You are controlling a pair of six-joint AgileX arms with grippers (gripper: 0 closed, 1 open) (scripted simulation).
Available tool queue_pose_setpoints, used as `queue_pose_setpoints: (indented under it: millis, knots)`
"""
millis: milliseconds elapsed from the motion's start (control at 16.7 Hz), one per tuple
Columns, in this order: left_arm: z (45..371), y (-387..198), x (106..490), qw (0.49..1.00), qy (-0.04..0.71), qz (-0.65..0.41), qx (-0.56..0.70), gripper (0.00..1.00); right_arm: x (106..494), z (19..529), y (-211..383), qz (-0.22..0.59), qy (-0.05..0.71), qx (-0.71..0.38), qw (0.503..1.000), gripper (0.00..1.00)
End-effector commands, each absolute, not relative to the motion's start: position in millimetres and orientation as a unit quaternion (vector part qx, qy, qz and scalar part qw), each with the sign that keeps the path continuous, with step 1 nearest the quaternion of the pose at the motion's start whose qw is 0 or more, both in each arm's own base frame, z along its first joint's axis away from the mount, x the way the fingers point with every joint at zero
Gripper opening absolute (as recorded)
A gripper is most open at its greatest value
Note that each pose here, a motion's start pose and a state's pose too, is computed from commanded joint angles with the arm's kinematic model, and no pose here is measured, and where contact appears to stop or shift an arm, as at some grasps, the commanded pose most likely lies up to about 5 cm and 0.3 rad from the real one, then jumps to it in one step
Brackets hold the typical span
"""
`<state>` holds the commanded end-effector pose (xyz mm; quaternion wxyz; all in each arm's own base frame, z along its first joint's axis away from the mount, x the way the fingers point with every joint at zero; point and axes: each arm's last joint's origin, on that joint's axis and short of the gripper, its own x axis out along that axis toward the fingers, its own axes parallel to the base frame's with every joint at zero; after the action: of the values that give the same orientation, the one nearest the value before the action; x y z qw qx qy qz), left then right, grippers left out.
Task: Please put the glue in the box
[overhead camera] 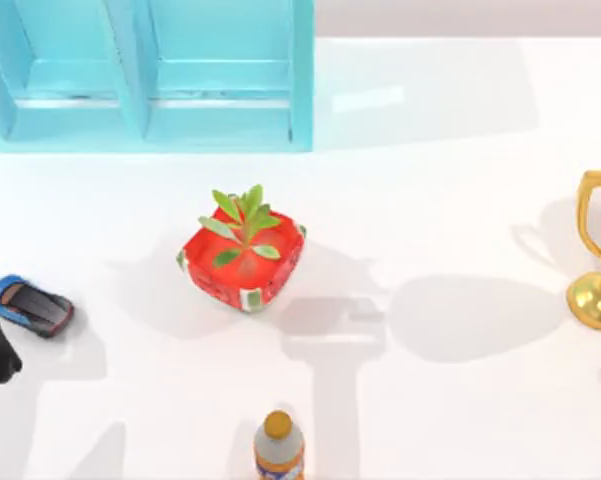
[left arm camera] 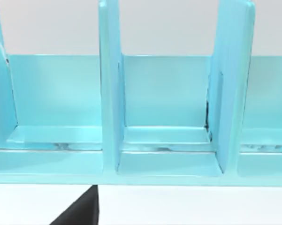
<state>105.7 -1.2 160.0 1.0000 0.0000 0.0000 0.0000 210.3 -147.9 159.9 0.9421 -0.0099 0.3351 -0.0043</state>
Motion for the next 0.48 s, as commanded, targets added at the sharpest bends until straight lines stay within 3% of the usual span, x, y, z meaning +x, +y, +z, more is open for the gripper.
queue_pose_setpoints:
  millis: [480]
  knots:
    - [160.0,-1.2,105.7,1.000,0.000,0.000,0.000,1.00,219.3,146.8,-145.5,-0.005,0.337,-0.009,0.942,0.00]
